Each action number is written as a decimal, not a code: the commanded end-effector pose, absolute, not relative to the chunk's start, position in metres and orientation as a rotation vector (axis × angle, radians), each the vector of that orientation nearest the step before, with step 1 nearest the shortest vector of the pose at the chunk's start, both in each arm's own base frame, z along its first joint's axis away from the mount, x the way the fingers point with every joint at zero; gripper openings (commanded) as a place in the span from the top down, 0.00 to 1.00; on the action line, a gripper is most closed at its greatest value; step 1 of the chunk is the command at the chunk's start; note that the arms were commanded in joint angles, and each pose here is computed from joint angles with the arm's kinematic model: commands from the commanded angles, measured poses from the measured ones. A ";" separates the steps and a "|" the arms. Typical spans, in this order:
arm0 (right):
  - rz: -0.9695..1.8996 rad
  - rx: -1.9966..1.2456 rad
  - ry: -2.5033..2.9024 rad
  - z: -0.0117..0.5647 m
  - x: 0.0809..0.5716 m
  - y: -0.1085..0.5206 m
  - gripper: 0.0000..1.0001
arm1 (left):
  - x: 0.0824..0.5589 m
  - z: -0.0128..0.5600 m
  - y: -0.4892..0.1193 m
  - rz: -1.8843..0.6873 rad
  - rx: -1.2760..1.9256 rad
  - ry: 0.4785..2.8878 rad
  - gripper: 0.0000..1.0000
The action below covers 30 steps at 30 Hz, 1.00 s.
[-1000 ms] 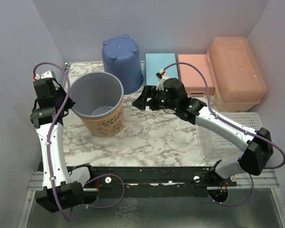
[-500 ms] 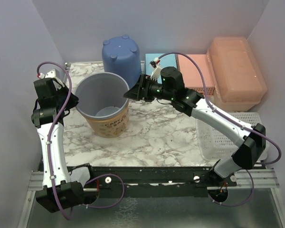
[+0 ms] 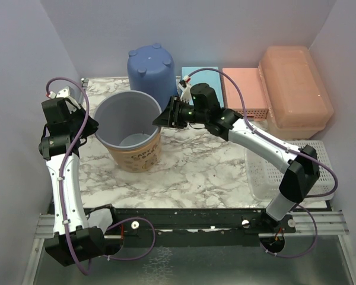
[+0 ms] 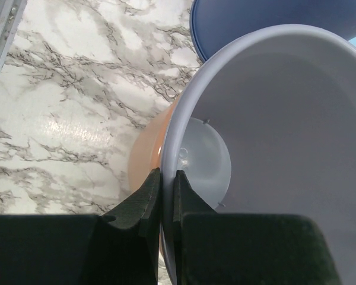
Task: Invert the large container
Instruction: Pick up the container from the container.
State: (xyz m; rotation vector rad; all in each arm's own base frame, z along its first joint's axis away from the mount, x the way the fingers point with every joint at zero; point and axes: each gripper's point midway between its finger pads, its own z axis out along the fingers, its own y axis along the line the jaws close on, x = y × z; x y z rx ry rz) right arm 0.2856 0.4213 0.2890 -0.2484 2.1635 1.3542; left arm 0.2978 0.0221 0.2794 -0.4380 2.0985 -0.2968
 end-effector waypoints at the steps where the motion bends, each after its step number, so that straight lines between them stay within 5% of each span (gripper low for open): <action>1: 1.473 -0.307 2.164 0.296 0.273 0.434 0.59 | 0.296 0.308 0.004 -0.402 -0.372 2.028 1.00; 10: 1.577 -0.367 2.135 0.312 0.262 0.441 0.92 | 0.295 0.313 0.005 -0.392 -0.379 2.015 1.00; 13: 1.600 -0.359 2.113 0.318 0.261 0.440 0.95 | 0.296 0.312 0.007 -0.388 -0.396 2.019 0.97; 15: 1.635 -0.348 2.096 0.323 0.258 0.441 0.96 | 0.296 0.310 0.010 -0.370 -0.413 2.025 0.83; 23: 1.595 -0.262 2.064 0.329 0.268 0.436 0.99 | 0.289 0.277 0.033 -0.210 -0.457 2.123 0.56; 28: 1.536 -0.254 2.075 0.328 0.274 0.433 0.99 | 0.290 0.282 0.028 -0.237 -0.435 2.122 0.56; 30: 1.531 -0.264 2.081 0.328 0.273 0.433 0.99 | 0.291 0.287 0.028 -0.240 -0.426 2.112 0.63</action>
